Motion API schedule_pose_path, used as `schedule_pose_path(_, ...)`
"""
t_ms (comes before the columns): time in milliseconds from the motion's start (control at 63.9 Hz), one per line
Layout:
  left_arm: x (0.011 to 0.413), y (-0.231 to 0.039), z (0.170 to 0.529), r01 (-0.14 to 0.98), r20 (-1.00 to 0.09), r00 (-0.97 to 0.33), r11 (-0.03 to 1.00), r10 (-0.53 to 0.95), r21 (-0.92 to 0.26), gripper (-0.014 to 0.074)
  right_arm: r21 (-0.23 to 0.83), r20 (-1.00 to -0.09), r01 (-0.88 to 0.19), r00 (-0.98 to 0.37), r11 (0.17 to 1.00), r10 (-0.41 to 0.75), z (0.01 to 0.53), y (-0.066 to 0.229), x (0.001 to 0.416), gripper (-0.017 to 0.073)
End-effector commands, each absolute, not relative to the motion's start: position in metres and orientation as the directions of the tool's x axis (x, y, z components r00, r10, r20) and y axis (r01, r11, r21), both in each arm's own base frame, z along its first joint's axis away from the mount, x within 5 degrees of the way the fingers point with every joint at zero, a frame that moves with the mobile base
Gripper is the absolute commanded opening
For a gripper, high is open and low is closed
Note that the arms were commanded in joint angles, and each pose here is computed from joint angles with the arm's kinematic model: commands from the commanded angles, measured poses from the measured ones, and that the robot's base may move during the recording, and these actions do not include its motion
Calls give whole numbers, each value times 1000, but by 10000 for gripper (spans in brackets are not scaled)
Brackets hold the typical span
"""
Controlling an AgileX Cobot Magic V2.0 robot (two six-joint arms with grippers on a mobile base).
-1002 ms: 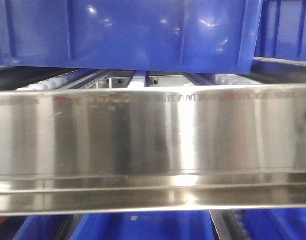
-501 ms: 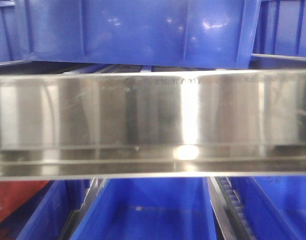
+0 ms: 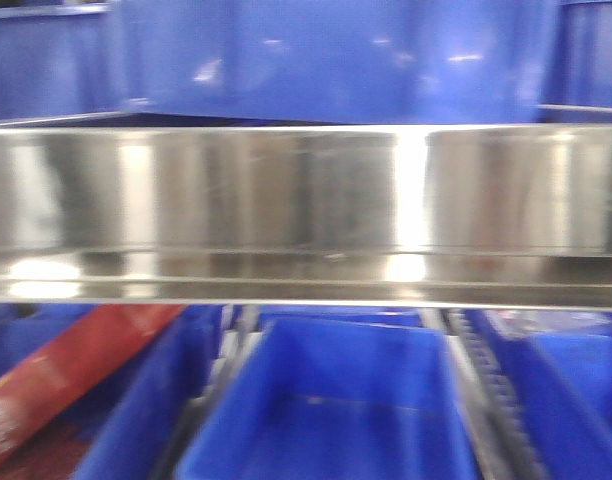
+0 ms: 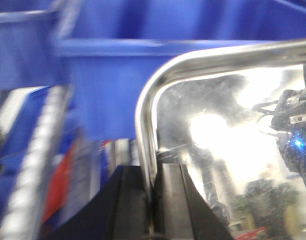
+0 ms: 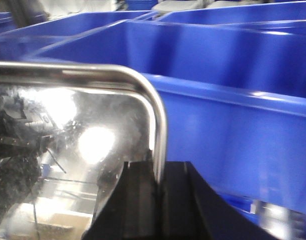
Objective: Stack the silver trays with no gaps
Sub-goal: 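Hold the tray in both grippers while turning away from the rack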
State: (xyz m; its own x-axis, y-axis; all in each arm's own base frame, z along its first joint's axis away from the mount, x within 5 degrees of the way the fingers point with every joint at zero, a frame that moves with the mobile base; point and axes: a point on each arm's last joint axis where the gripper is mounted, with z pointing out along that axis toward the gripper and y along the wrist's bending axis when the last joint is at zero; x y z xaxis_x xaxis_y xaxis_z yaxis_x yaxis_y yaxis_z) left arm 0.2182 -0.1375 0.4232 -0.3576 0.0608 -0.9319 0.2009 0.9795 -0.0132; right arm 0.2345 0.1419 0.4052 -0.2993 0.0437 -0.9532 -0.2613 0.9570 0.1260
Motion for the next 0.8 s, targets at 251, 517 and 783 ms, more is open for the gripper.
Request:
schedule_pose_path(251, 215, -148, 432, 293, -954, -298, 955, 44, -47, -16, 142, -975, -388, -215, 911, 60, 418, 155, 230, -67)
schedule_pose_path(517, 215, -148, 432, 293, -954, -298, 955, 44, -47, -16, 142, -975, -388, -215, 911, 60, 418, 155, 230, -67)
schedule_pose_path(783, 215, -148, 432, 293, -954, -298, 955, 44, -47, -16, 142, -975, -388, -215, 911, 60, 418, 155, 230, -67)
